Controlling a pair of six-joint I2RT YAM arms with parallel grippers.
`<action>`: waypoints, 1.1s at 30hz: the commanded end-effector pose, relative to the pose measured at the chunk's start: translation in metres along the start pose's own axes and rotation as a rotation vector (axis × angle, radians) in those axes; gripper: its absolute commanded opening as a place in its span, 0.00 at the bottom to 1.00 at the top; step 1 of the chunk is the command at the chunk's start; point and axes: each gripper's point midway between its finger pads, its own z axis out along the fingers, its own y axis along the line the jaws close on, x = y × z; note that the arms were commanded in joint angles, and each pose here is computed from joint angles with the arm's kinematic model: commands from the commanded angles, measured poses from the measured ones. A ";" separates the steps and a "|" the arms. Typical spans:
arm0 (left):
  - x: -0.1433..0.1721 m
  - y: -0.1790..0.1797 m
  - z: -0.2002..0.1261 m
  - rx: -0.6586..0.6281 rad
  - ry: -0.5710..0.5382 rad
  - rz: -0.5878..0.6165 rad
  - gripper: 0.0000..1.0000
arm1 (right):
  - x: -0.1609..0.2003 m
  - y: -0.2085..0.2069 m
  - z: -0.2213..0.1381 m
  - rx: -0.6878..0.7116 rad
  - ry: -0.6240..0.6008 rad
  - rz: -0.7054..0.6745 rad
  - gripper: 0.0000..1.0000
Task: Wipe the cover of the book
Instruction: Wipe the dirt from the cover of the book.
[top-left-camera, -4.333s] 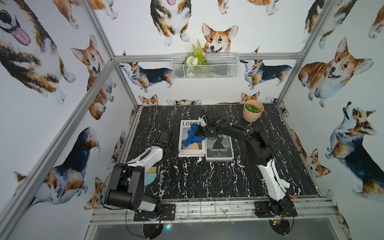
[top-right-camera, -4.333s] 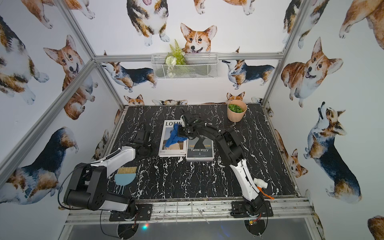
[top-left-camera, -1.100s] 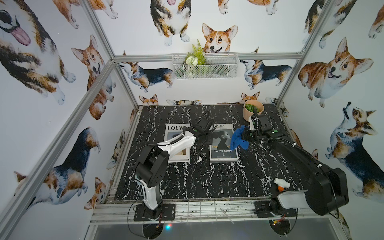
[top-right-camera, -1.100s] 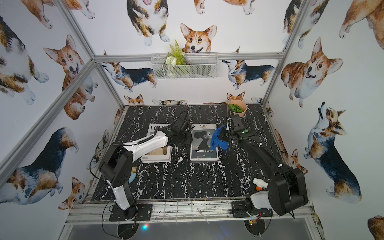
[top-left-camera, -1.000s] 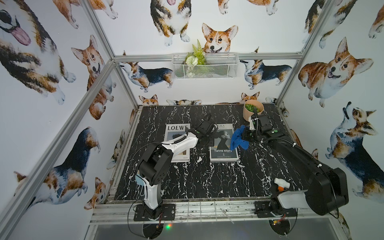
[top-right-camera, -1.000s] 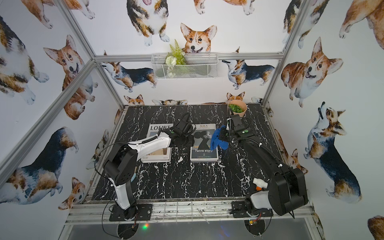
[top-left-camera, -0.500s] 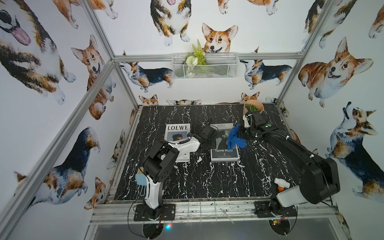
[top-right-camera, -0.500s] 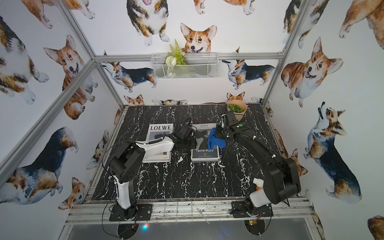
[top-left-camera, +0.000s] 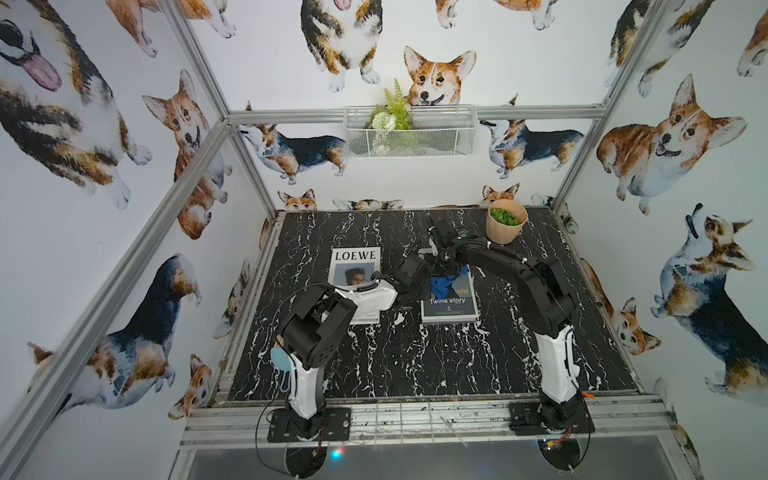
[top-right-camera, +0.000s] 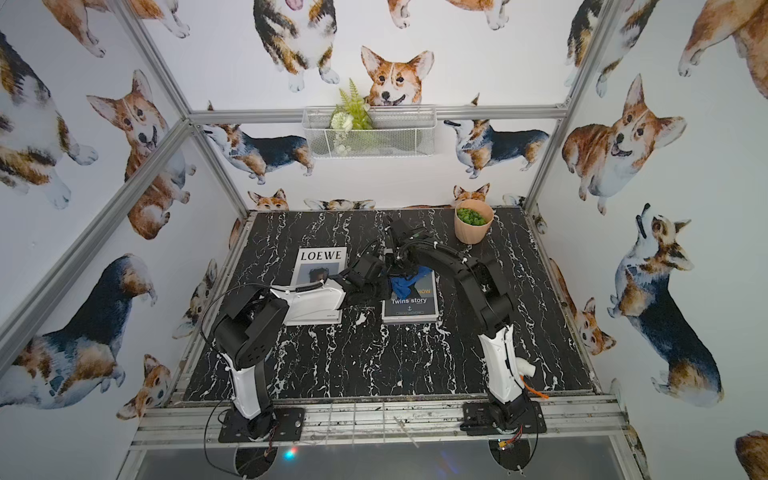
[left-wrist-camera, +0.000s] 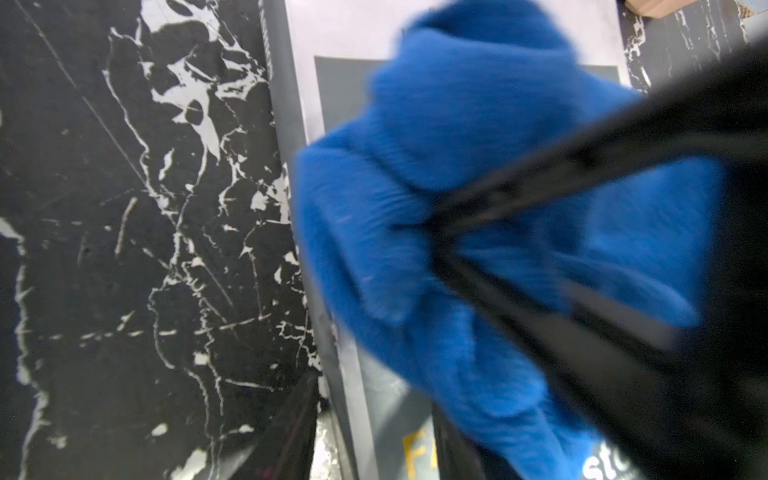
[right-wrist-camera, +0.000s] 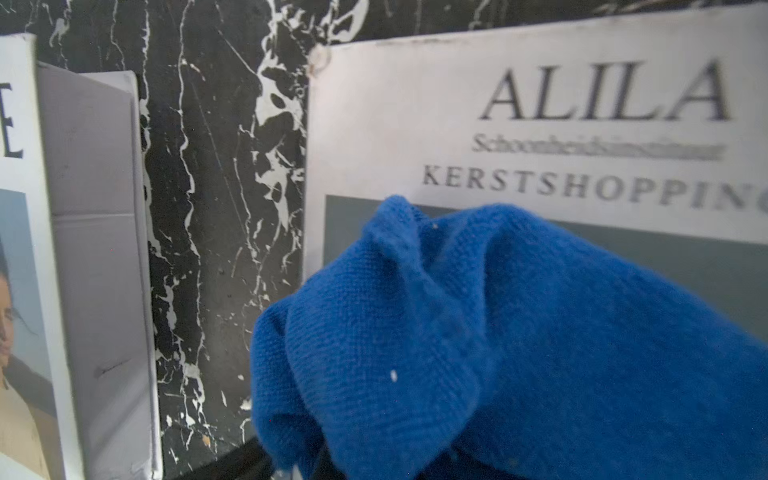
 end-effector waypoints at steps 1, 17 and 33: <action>0.052 0.046 -0.002 -0.182 0.183 0.006 0.46 | 0.016 -0.039 0.004 0.126 0.057 0.048 0.00; 0.052 0.047 -0.001 -0.183 0.180 -0.010 0.46 | 0.055 -0.080 -0.003 0.069 0.099 0.164 0.00; 0.051 0.049 -0.008 -0.197 0.179 -0.005 0.45 | 0.073 -0.116 -0.006 0.190 0.116 0.179 0.00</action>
